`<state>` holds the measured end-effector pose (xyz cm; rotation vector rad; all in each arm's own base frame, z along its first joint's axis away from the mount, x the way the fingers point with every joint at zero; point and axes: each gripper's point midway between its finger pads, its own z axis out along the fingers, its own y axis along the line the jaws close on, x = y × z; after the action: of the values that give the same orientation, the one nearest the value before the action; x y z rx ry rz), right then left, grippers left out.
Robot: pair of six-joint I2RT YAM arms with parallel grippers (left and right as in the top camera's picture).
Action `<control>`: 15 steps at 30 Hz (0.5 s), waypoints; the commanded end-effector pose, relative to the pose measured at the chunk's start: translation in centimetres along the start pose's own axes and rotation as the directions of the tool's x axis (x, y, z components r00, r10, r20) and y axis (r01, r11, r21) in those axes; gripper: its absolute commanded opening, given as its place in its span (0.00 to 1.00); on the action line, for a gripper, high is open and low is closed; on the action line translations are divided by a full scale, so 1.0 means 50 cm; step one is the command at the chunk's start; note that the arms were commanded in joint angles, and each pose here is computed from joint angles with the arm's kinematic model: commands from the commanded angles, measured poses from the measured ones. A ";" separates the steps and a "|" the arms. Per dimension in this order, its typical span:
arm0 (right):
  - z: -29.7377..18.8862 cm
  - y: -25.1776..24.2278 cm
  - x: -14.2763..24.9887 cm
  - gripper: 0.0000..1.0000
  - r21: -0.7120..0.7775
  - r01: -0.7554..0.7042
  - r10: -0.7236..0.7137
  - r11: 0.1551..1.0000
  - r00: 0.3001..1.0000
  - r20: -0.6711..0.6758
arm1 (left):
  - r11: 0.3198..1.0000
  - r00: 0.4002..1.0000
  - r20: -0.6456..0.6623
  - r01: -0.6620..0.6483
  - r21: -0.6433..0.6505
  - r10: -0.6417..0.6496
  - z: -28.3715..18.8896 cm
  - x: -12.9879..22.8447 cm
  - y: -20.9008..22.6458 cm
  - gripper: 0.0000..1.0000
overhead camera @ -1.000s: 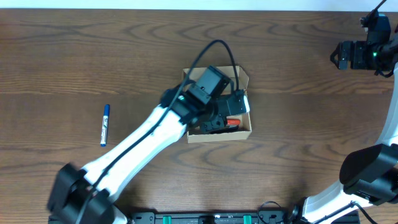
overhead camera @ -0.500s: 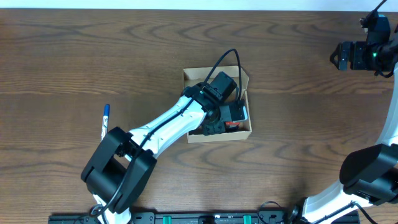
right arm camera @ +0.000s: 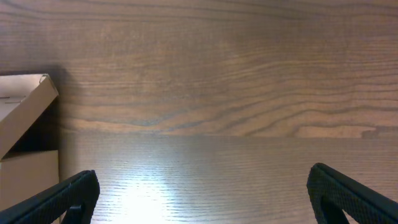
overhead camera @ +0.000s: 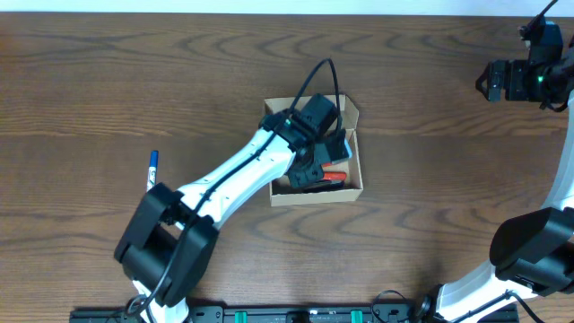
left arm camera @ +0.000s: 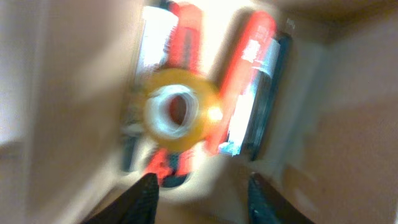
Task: Pack container
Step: 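Carry the tape roll with the left gripper into the box, then move the left gripper to the blue marker and grasp it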
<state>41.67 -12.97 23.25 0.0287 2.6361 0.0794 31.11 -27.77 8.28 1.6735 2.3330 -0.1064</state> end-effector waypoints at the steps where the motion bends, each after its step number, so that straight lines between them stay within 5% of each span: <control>1: -0.015 0.006 0.000 0.99 -0.011 -0.014 0.014 1.000 1.000 0.017 | 0.967 0.987 0.078 0.155 -0.202 -0.142 -0.136 -0.030 0.077 0.61; 3: -0.015 0.009 -0.001 0.99 -0.019 -0.014 0.015 1.000 1.000 0.020 | 0.938 0.976 0.084 0.217 -0.271 -0.202 -0.186 -0.016 0.099 0.86; 8: -0.015 0.010 -0.001 0.99 -0.021 -0.014 0.014 1.000 1.000 0.020 | 0.822 0.899 0.103 0.431 -0.372 -0.425 -0.272 0.073 0.163 0.95; 11: -0.015 0.010 -0.001 0.99 -0.021 -0.015 0.015 1.000 1.000 0.020 | 0.639 0.730 0.131 0.659 -0.397 -0.671 -0.305 0.184 0.217 1.00; 15: -0.015 0.010 -0.001 0.99 -0.021 -0.014 0.014 1.000 1.000 0.020 | 0.403 0.492 0.125 0.812 -0.422 -0.861 -0.328 0.331 0.258 0.87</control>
<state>41.73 -12.76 23.29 0.0247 2.6317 0.0957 35.39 -9.59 20.87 0.5365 2.7114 0.2715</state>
